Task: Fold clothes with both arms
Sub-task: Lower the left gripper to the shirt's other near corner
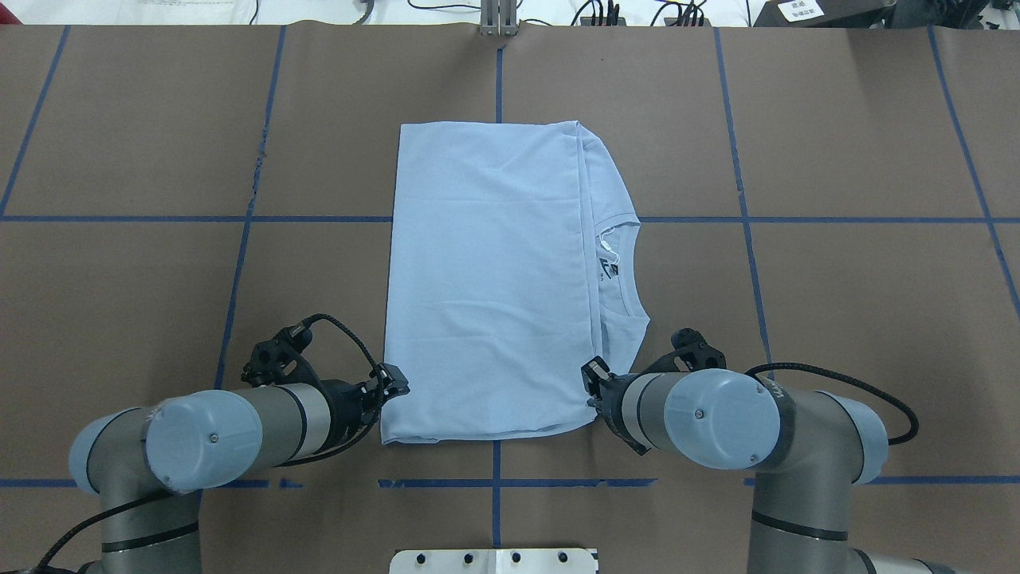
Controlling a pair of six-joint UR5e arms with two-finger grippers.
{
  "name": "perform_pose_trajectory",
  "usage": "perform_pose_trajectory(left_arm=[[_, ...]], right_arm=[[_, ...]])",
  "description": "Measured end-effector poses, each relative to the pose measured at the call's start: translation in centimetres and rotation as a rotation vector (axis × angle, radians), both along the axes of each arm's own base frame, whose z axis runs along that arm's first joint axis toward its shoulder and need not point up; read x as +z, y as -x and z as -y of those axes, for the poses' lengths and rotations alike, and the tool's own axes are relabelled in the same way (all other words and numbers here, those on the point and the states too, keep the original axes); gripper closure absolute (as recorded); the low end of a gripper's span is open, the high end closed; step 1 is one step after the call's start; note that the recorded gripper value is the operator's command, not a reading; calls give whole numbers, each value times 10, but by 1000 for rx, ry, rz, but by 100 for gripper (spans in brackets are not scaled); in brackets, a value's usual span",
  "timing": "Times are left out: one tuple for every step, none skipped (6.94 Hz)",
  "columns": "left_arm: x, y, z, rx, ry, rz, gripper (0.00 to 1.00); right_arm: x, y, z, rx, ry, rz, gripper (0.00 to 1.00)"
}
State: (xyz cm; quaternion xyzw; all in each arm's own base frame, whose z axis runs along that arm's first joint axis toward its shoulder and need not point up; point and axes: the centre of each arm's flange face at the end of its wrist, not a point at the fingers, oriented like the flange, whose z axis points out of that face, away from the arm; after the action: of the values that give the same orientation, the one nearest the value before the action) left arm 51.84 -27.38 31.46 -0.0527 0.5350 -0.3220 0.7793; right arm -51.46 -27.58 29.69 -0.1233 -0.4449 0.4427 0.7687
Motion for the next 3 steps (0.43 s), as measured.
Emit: perform_pose_trajectory(left_arm=[[1, -3, -5, 6, 4, 2, 36], [2, -6, -9, 12, 7, 12, 36], [5, -10, -14, 22, 15, 41, 36]], right_arm=[[0, 0, 0, 0, 0, 1, 100], [-1, 0, 0, 0, -1, 3, 100], [-2, 0, 0, 0, -1, 4, 100]])
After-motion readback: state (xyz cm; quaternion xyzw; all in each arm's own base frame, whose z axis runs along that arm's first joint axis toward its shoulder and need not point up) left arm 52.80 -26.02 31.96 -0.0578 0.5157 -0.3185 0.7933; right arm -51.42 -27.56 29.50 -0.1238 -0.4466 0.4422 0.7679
